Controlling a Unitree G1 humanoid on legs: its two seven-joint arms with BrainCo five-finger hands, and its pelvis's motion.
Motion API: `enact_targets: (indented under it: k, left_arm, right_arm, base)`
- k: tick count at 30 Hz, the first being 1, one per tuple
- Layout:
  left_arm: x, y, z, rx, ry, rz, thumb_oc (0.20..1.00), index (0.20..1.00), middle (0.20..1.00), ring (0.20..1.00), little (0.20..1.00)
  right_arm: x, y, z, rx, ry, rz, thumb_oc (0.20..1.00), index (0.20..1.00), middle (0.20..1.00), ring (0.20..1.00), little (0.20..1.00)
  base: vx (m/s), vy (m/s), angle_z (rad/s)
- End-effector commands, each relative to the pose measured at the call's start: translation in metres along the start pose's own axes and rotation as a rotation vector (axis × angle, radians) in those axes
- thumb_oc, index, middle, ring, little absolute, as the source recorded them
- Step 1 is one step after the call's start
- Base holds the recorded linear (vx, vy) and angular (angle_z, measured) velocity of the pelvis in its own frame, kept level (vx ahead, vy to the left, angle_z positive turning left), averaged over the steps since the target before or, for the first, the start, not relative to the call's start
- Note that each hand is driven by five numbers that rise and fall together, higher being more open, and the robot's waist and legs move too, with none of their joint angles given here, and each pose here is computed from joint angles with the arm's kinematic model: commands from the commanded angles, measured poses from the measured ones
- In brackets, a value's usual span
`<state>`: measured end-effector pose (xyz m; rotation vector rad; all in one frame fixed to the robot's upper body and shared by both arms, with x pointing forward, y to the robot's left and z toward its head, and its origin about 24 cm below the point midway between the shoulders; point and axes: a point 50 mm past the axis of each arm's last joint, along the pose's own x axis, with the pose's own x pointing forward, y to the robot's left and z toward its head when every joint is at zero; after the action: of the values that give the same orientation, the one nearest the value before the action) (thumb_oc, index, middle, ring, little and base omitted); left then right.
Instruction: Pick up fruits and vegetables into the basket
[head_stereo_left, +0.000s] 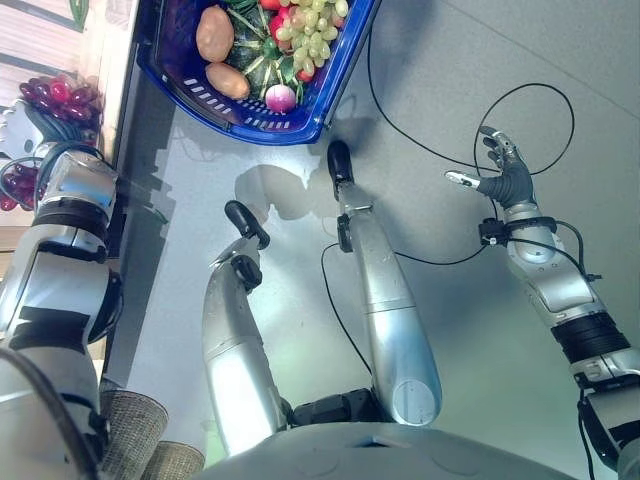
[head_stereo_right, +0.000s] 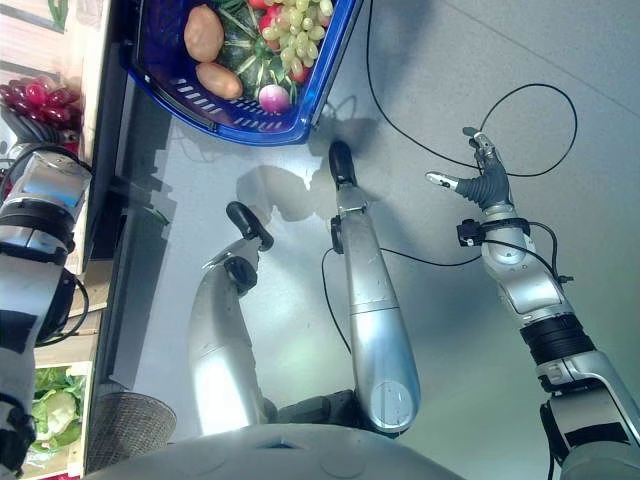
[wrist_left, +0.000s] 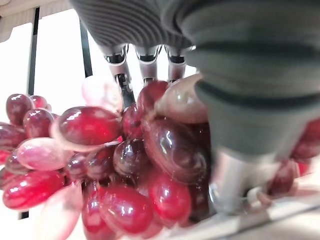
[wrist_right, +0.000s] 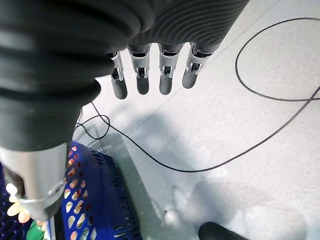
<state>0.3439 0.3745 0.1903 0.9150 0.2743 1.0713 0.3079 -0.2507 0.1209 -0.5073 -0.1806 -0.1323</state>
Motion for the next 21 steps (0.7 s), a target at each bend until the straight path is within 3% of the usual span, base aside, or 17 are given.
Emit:
enact_targets:
  k: [1, 21]
  left_arm:
    - [-0.023, -0.042, -0.032, 0.024, 0.083, -0.162, 0.200, 0.200, 0.200, 0.200, 0.200]
    - [-0.042, -0.054, -0.029, -0.643, 0.099, -0.178, 0.200, 0.200, 0.200, 0.200, 0.200]
  right_arm:
    - [-0.009, 0.001, -0.001, 0.020, -0.023, -0.020, 1.000, 1.000, 1.000, 1.000, 1.000]
    - [-0.023, 0.009, -0.004, 0.010, -0.032, 0.003, 1.000, 1.000, 1.000, 1.000, 1.000]
  base:
    - [0.00, 0.000, 0.00]
    - [-0.01, 0.001, 0.03]
